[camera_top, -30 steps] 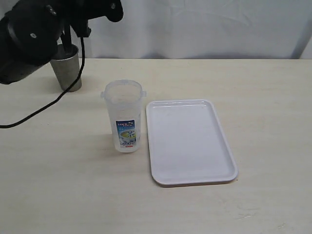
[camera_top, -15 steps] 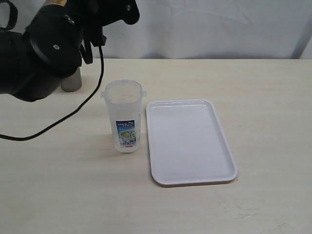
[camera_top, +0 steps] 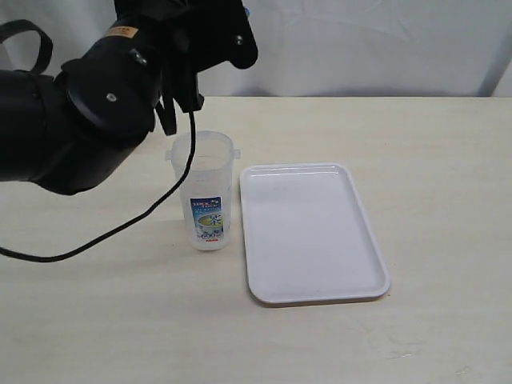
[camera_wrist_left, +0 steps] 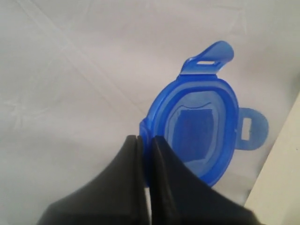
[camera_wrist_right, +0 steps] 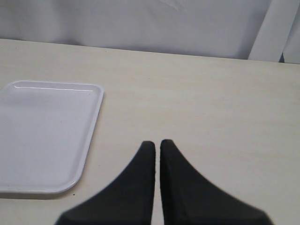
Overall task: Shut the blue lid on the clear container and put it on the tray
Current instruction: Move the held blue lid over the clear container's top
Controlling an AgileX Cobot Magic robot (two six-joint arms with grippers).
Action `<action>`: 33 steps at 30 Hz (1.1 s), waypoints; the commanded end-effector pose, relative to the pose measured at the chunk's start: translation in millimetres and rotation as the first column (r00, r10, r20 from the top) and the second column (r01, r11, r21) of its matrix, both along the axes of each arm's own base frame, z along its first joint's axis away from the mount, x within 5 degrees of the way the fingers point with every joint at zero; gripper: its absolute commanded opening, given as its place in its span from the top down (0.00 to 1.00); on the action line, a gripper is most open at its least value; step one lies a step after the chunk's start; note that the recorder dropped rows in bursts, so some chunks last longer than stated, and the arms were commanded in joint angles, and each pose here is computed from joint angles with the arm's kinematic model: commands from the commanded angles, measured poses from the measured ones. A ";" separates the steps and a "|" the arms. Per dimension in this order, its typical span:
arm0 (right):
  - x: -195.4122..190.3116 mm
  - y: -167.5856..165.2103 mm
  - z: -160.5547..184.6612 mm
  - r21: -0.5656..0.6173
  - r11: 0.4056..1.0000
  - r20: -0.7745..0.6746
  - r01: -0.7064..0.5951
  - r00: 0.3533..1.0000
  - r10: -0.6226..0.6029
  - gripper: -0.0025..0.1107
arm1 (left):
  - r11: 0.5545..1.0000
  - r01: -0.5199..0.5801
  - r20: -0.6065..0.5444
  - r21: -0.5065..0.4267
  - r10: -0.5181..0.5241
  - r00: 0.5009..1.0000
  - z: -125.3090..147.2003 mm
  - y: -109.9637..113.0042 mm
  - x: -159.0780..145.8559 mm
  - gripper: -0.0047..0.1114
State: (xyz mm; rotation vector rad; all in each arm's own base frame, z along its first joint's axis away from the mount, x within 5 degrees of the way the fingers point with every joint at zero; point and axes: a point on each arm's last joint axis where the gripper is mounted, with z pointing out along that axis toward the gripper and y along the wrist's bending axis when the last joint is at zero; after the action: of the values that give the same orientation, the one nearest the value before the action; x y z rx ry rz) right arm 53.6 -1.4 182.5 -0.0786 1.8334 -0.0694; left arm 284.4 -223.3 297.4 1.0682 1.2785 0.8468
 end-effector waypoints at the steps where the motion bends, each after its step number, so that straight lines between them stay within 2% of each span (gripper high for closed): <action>1: -0.1 0.0 -0.4 -0.001 1.000 0.006 0.000 1.000 0.000 0.94 | 0.995 0.019 -0.004 0.102 -0.019 1.000 -15.4 6.3 -8.0 0.96; 5: -0.1 0.0 -0.4 -0.001 1.000 0.006 0.000 1.000 0.000 0.94 | 0.988 0.039 -0.014 0.153 -0.037 0.999 -26.4 8.6 -11.9 0.96; 8: -0.1 0.0 -0.4 -0.001 1.000 0.006 0.000 1.000 0.000 0.94 | 0.988 0.035 -0.011 0.151 -0.034 0.999 -26.1 8.9 -11.8 0.96; 12: -0.1 0.0 -0.4 -0.001 1.000 0.006 0.000 1.000 0.000 0.94 | 0.993 0.032 -0.030 0.113 -0.029 0.999 -22.8 8.0 -17.0 0.96; 15: -0.1 0.0 -0.4 -0.001 1.000 0.006 0.000 1.000 0.000 0.94 | 0.994 0.065 -0.032 0.092 -0.063 0.998 -18.2 0.5 -26.9 0.96; 19: -0.1 0.0 -0.4 -0.001 1.000 0.006 0.000 1.000 0.000 0.94 | 0.998 0.016 -0.069 0.053 -0.013 0.998 -21.8 4.3 -27.7 0.96; 24: -0.1 0.0 -0.4 -0.001 1.000 0.006 0.000 1.000 0.000 0.94 | 0.990 0.023 -0.093 0.137 -0.010 0.996 -44.4 13.8 -35.4 0.96; 29: -0.1 0.0 -0.4 -0.001 1.000 0.006 0.000 1.000 0.000 0.94 | 0.990 0.025 -0.096 0.136 -0.012 0.995 -44.6 13.7 -35.4 0.96; 33: -0.1 0.0 -0.4 -0.001 1.000 0.006 0.000 1.000 0.000 0.94 | 0.989 0.061 -0.100 0.133 -0.048 0.994 -45.0 4.7 -43.5 0.96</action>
State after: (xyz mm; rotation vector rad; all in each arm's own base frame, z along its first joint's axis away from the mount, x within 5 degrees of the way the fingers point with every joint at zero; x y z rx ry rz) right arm 53.6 -1.4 182.5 -0.0786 1.8334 -0.0694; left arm 246.6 -214.7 249.8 1.2389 1.3140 0.8484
